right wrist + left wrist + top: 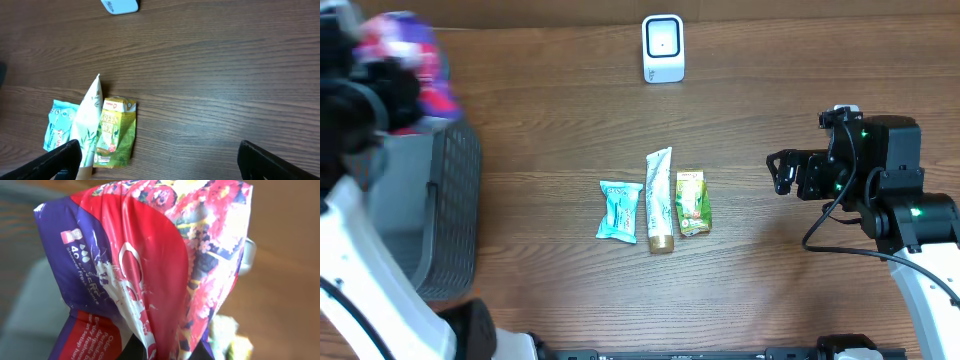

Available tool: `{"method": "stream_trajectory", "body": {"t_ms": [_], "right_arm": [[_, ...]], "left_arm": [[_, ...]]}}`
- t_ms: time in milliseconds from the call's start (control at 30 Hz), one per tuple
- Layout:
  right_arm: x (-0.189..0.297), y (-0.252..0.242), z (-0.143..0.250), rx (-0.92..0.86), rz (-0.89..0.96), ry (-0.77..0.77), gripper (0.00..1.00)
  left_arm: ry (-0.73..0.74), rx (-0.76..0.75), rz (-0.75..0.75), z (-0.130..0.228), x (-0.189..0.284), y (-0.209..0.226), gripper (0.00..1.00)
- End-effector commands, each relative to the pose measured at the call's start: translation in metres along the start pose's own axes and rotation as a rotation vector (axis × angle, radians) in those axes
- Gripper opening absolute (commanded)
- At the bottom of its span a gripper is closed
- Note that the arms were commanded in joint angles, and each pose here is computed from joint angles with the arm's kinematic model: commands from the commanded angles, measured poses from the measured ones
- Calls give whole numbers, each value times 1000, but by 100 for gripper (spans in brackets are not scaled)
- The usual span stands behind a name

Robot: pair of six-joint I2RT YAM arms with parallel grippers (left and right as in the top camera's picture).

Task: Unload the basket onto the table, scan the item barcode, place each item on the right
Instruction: 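Lift the pink-purple pack out and place it left of the tissue pack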

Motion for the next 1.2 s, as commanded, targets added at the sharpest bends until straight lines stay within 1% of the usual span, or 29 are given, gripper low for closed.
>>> {"method": "stream_trajectory", "body": {"t_ms": [0,67,133,233,300,433,500,633,767,933,1033,1067,1100,1167], "right_arm": [[7,7,-10,21,-17,-32,100],[7,7,-10,21,-17,-32,100],[7,7,-10,21,-17,-32,100],[7,7,-10,21,-17,-32,100],[7,7,-10,21,-17,-32,100],[7,7,-10,21,-17,-32,100],[7,7,-10,21,-17,-32,100],[7,7,-10,21,-17,-32,100],[7,7,-10,21,-17,-32,100],[7,7,-10,21,-17,-32,100],[7,7,-10,21,-17,-32,100],[7,7,-10,21,-17,-32,100],[7,7,-10,21,-17,-32,100],[7,7,-10,21,-17,-32,100]], "left_arm": [[32,-140,144,11,3,-55,4],[89,-177,199,20,-7,-77,4],[169,-182,191,32,-24,-93,4],[296,-159,54,53,-57,-100,4],[370,-107,-68,69,-80,-97,4],[461,12,-283,98,-117,-83,4],[508,31,-338,116,-139,-77,4],[587,18,-359,155,-181,-71,4],[639,32,-320,199,-221,-70,4],[636,39,-305,244,-257,-61,4],[625,42,-300,263,-270,-56,5],[622,42,-298,267,-273,-55,6],[617,44,-294,270,-275,-55,12],[610,39,-272,271,-278,-57,47]]}}
Point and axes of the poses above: each gripper's point midway between its finger pads, its own x axis back along the fingers, its own y axis along the line the jaws close on, z = x × y, the point moved 5 cm from there along x, back along the fingers, and after that the axes turned 8 degrees about -x, right-handed, at the moved point
